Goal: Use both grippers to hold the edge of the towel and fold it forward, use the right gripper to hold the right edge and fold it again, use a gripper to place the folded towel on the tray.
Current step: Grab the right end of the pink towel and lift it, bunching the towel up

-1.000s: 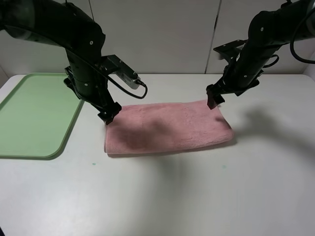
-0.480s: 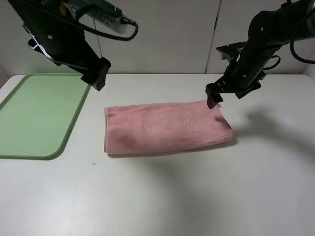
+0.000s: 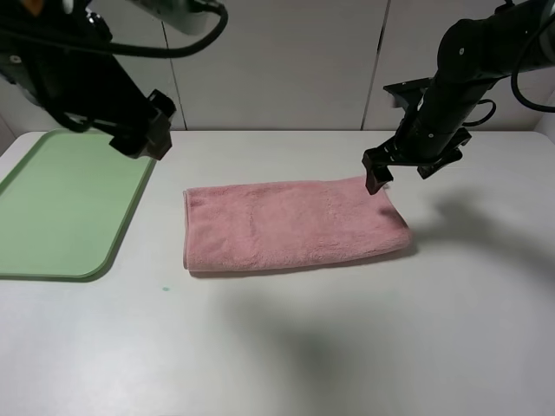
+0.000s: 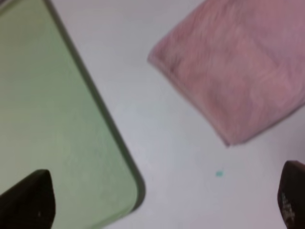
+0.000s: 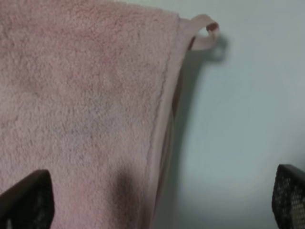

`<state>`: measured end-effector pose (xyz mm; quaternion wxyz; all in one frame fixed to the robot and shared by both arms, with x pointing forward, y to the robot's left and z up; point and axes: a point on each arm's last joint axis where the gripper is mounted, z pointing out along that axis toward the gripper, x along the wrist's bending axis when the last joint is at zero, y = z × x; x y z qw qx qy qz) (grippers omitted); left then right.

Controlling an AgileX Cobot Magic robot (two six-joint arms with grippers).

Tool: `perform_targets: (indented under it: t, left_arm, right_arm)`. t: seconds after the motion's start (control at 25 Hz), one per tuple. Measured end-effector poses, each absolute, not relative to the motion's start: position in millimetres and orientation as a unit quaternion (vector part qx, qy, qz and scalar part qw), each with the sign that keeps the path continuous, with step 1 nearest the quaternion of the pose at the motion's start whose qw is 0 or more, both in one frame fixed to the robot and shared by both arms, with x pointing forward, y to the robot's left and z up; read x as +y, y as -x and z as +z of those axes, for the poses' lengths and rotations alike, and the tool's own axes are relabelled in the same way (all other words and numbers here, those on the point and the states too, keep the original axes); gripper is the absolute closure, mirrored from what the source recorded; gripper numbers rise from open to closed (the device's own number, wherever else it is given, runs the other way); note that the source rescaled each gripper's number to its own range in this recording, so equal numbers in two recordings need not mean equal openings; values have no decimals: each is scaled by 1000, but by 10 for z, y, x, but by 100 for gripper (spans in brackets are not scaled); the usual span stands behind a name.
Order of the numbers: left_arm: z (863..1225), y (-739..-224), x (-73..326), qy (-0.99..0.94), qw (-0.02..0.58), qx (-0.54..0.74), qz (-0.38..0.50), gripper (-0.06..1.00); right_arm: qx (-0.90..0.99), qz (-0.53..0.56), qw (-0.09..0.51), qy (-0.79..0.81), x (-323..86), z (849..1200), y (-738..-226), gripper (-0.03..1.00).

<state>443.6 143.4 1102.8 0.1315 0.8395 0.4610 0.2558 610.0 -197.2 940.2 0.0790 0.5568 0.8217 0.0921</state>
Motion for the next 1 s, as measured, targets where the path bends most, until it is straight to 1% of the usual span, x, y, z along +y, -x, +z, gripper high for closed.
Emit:
perform_targets:
  t: [0.2,0.52,0.72,1.0]
  left_arm:
    - [11049,-4244,1633,-828,145,478,256,2]
    - [11136,-3962,1899,-813,174,497,247,2]
    - [11170,-3889,1961,-810,179,504,241,3]
    - [11165,-3881,1967,-810,174,507,238,3]
  right_arm:
    - [821,100,86,-556,-1962,9360,-6134,-3]
    - [827,75,73,-553,-1958,8998,-6189,-3]
    - [829,71,72,-550,-1954,8821,-6220,-3]
    - [829,70,73,-549,-1959,8710,-6246,-3]
